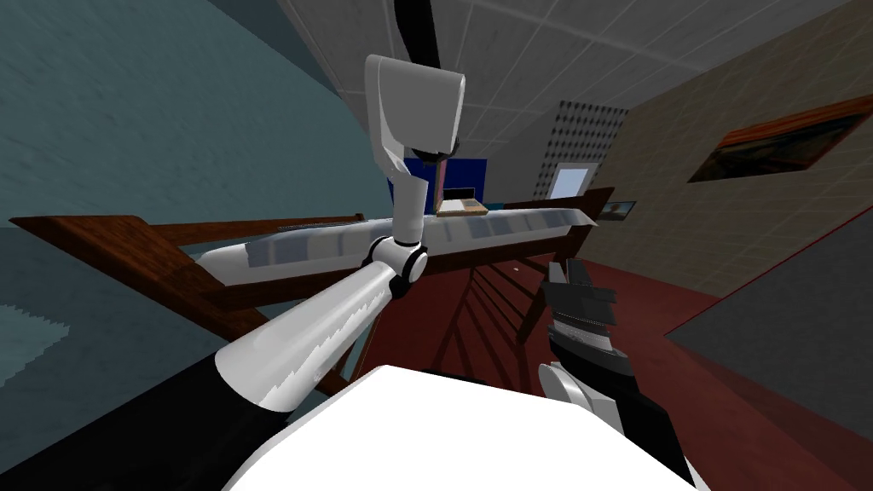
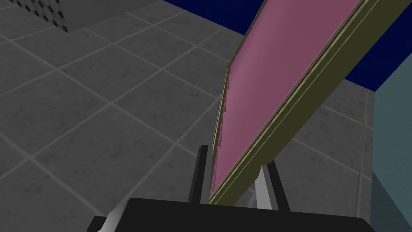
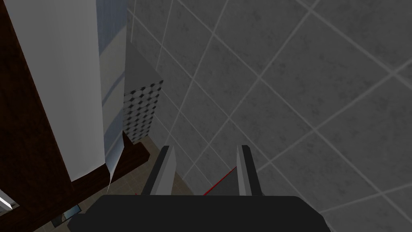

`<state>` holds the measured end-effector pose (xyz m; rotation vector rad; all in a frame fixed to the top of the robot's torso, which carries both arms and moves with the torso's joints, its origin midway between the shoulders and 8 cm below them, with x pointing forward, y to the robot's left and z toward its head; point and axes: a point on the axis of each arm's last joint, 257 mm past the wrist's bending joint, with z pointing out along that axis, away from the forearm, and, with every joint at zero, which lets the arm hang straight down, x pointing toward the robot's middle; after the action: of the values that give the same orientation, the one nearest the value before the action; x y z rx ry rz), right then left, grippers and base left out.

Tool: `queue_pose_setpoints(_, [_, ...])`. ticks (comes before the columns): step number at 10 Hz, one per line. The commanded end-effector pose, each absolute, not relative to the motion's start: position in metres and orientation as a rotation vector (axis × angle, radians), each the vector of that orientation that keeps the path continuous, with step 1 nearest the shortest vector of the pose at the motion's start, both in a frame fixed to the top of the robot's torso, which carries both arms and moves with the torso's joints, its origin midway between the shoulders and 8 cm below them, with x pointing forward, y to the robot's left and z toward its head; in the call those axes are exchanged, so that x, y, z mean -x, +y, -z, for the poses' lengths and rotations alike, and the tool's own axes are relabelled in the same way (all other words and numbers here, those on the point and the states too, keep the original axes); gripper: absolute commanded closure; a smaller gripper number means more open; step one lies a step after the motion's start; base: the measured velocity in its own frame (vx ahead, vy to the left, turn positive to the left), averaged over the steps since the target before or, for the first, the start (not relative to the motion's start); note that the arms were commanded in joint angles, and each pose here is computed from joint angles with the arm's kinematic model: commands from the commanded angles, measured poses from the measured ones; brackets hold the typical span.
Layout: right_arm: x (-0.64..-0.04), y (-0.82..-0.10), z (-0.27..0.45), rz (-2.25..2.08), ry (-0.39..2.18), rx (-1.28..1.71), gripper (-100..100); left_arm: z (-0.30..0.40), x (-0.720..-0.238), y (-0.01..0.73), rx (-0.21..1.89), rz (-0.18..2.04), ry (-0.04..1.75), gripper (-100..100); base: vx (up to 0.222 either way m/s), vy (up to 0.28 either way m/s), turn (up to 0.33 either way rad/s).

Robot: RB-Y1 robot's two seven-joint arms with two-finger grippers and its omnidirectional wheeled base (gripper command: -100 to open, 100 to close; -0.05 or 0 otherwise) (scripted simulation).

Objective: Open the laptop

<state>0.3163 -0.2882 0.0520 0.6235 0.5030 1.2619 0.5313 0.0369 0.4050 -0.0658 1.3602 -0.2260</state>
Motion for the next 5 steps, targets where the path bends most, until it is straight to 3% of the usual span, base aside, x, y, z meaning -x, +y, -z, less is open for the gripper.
queue_pose_setpoints(1, [-0.316,-0.288,-0.052,-1.262,0.503,-0.623,0,-0.361,-0.551,0.015,-0.016,0.128,1.455,100,0.028,0.041,-0.037])
queue_pose_setpoints(5, [-0.316,-0.288,-0.052,-1.262,0.503,-0.624,0,-0.337,-0.561,0.004,-0.073,0.065,1.503,100,0.007,0.010,-0.021])
